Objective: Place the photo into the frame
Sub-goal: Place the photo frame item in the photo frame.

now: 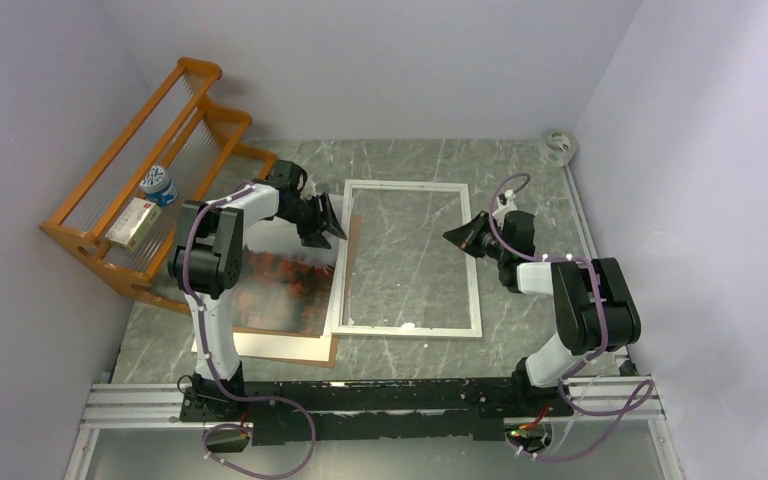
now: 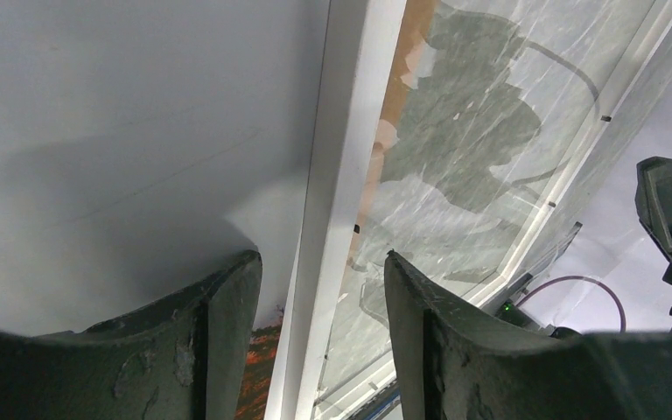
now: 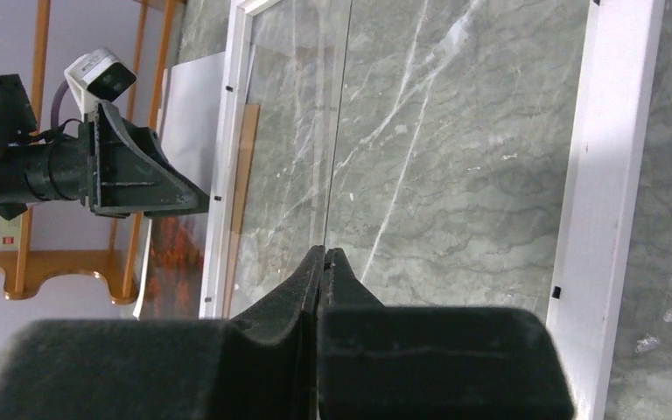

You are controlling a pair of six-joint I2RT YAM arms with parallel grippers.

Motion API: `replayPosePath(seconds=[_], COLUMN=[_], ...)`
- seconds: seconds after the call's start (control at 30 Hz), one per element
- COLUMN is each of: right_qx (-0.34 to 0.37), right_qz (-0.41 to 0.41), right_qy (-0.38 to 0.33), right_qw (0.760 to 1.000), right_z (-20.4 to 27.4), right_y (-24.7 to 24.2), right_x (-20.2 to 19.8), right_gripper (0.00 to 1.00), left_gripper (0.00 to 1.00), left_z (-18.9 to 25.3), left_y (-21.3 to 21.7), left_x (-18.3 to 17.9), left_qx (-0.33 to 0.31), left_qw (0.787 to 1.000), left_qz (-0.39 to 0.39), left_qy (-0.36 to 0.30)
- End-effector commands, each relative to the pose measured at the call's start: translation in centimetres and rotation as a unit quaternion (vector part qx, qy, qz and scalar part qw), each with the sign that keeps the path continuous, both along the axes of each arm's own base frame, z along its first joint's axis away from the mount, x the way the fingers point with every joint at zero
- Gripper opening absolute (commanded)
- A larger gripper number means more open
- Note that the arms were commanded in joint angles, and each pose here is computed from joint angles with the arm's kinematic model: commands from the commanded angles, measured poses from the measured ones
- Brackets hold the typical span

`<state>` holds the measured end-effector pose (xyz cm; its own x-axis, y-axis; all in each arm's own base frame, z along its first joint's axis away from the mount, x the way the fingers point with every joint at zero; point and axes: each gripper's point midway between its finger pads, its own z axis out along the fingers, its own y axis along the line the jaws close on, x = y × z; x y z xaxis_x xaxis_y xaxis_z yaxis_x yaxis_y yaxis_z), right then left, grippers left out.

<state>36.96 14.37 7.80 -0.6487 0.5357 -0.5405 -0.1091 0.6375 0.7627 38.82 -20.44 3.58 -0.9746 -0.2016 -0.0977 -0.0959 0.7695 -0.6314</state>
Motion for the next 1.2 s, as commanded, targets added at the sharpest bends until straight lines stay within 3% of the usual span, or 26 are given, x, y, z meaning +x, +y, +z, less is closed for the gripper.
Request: replayPosePath(seconds=[0.0,1.17], right_qx=[-0.009,-0.043], right_qz=[0.015,0.037], right_qy=[-0.067,-0.087], right_qw=[0.998,0.995], right_z=[2.9,3.1], right_y=[0.5,0.6], right_x=[1.0,3.2], right_gripper=[0.00,0.00], left_gripper=[0.60,0.59], left_z=[-1.9,-2.8], left_y=[0.1,0.4], left_x=[-0.1,-0.6], left_qx=[0.026,0.043], left_qw=[1.000,0.999], left_qz=[-0.005,-0.018], left_qy=[0.008,0.020])
